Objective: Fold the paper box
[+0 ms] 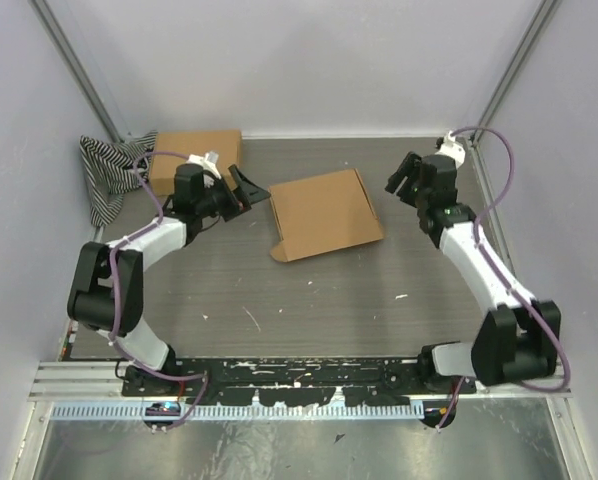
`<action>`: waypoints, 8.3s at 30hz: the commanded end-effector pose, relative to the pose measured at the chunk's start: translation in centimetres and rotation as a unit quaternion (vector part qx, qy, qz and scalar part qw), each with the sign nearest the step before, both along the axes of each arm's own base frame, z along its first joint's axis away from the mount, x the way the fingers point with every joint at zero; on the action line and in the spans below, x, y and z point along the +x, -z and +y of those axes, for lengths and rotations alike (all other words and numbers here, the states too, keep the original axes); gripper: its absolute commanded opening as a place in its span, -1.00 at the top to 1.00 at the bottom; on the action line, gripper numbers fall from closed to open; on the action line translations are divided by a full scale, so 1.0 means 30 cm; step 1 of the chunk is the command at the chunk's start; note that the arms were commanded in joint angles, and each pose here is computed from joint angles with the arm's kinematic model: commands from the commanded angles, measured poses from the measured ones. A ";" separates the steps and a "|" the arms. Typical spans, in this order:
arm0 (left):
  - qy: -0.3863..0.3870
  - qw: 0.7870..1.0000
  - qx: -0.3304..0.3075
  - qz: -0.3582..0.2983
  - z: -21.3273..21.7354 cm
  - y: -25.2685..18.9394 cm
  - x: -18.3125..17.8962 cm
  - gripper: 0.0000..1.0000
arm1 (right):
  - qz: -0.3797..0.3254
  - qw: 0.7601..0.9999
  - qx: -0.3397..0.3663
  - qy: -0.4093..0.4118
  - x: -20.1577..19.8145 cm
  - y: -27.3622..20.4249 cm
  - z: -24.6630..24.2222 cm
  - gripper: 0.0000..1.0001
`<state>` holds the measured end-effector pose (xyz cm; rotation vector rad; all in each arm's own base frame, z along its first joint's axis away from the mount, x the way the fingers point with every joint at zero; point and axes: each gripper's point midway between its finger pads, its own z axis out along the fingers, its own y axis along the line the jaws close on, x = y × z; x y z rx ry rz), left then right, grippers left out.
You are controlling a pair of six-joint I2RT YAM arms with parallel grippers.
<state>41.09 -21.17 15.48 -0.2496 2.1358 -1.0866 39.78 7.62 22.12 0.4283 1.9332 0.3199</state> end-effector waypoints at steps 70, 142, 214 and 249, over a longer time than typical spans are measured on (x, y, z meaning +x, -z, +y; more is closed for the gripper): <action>0.201 0.968 0.145 0.038 -0.266 0.104 -0.367 -0.25 | 0.169 0.948 0.047 -0.266 -0.151 0.286 0.237 -0.22; 0.156 0.949 0.260 0.085 -0.096 0.072 -0.283 -0.36 | 0.186 0.951 0.002 -0.247 -0.161 0.227 0.222 -0.27; 0.225 0.952 0.152 0.143 -0.167 0.225 -0.321 -0.04 | 0.237 0.933 -0.015 -0.272 -0.191 0.366 0.278 0.04; 0.226 0.949 0.168 0.141 -0.159 0.236 -0.306 0.01 | 0.228 0.946 -0.062 -0.220 -0.136 0.429 0.209 0.22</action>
